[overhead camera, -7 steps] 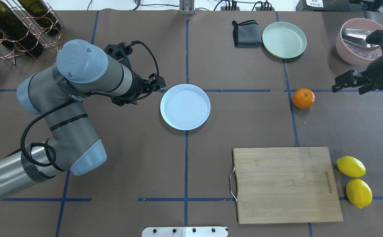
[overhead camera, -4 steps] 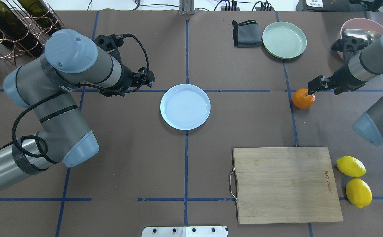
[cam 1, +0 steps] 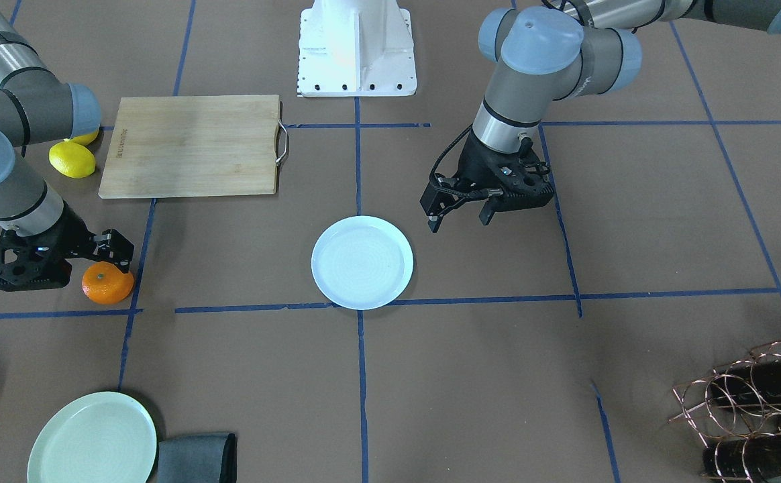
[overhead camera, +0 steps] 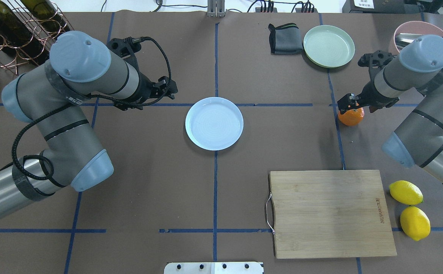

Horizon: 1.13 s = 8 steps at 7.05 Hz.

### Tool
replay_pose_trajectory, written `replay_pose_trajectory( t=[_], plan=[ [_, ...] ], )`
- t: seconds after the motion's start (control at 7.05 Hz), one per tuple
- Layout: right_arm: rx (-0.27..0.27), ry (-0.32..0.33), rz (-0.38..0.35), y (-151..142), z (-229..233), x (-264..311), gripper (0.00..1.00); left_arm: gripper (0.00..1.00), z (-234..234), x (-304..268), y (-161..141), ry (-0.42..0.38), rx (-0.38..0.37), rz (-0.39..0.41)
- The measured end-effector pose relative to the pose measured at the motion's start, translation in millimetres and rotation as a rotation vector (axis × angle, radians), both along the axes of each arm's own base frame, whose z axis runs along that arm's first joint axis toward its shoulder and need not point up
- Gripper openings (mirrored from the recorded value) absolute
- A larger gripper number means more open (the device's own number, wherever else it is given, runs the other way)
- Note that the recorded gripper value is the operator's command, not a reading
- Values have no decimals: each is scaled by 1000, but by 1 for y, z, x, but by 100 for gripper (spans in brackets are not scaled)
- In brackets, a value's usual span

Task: Pick orange to plate
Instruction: 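Lower the right gripper onto the orange while the left gripper releases the plate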

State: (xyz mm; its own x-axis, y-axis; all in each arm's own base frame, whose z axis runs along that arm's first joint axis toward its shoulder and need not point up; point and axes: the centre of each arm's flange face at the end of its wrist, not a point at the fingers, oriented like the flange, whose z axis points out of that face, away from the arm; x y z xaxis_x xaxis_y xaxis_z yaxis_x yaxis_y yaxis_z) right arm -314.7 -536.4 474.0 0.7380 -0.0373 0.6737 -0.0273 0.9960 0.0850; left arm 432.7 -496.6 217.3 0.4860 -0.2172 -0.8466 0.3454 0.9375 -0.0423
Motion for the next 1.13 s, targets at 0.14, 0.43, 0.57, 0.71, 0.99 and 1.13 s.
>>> replay_pose_trajectory(
  t=[0.14,0.43,0.57,0.71,0.99,1.13],
  plan=[
    [-6,9,-9,0,5,-8,100,100,0,0,0,0,0,0],
    [-13,18,-23,-2,9,-20,100,100,1,0,0,-1,-1,0],
    [-13,21,-30,-5,10,-24,100,100,1,0,0,-1,-1,0],
    [-14,24,-32,-7,11,-26,100,100,2,0,0,-2,-2,0],
    [-17,29,-33,-7,15,-26,68,100,3,0,0,-4,-2,1],
    [-18,29,-32,-8,15,-26,22,100,4,0,0,-4,-3,1]
  ],
)
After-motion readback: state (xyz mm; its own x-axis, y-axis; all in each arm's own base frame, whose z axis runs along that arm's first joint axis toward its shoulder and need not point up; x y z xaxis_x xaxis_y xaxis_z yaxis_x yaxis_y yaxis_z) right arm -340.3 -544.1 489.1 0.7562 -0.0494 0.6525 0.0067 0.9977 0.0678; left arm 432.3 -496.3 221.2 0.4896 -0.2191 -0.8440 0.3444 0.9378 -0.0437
